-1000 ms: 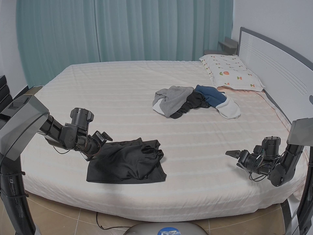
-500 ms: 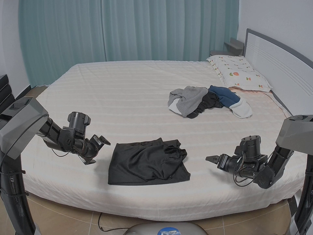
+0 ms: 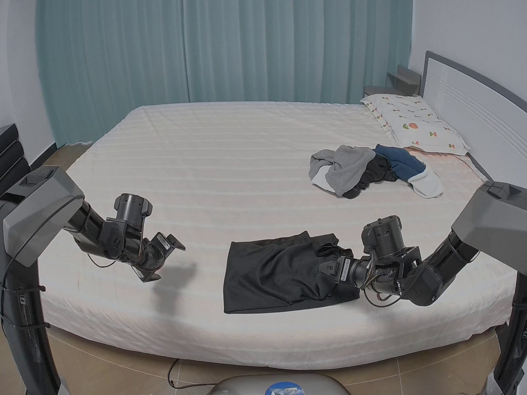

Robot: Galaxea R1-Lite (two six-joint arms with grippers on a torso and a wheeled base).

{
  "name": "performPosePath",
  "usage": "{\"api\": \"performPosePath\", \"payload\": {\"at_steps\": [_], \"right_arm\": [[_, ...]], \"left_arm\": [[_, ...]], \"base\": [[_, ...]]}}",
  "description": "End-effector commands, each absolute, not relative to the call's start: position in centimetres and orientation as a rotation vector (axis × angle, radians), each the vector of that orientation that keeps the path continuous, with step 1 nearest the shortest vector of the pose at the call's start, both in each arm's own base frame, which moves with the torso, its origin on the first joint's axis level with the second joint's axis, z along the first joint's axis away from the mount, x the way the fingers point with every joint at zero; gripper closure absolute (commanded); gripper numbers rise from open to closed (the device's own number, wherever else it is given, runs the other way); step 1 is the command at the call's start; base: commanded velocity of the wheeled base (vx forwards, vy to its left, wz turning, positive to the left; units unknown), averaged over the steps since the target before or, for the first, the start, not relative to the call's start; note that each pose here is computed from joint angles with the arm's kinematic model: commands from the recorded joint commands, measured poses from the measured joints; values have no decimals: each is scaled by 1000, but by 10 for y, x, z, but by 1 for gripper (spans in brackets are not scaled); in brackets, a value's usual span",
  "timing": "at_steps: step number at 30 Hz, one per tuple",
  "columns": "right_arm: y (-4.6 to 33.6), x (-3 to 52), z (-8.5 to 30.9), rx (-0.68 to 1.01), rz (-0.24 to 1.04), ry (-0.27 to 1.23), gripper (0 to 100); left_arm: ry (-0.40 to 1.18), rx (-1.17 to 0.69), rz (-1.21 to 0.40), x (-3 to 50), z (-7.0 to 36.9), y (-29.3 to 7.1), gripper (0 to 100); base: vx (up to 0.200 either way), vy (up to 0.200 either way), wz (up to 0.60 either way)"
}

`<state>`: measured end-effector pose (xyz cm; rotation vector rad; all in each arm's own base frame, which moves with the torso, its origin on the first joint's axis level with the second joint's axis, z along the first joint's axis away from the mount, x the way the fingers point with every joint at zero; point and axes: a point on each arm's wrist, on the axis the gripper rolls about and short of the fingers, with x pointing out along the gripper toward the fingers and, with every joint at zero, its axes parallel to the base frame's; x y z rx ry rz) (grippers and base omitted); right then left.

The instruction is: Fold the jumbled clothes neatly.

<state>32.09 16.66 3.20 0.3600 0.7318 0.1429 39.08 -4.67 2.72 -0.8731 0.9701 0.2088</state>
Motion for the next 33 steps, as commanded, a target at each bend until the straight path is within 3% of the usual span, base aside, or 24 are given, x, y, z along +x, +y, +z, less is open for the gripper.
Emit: {"api": "performPosePath", "payload": {"at_steps": [1, 15, 25, 33], "right_arm": [[174, 331, 19, 334, 137, 744, 0], [164, 339, 0, 217, 50, 770, 0], [110, 317, -3, 223, -47, 839, 0], [86, 298, -11, 292, 20, 789, 0]], "left_arm": [[985, -864, 217, 391, 21, -48, 0], [987, -862, 220, 391, 19, -49, 0], [987, -860, 221, 391, 19, -49, 0], [983, -851, 232, 392, 17, -50, 0]], "base": [[0, 0, 0], [0, 0, 0], [0, 0, 0], [0, 0, 0]]}}
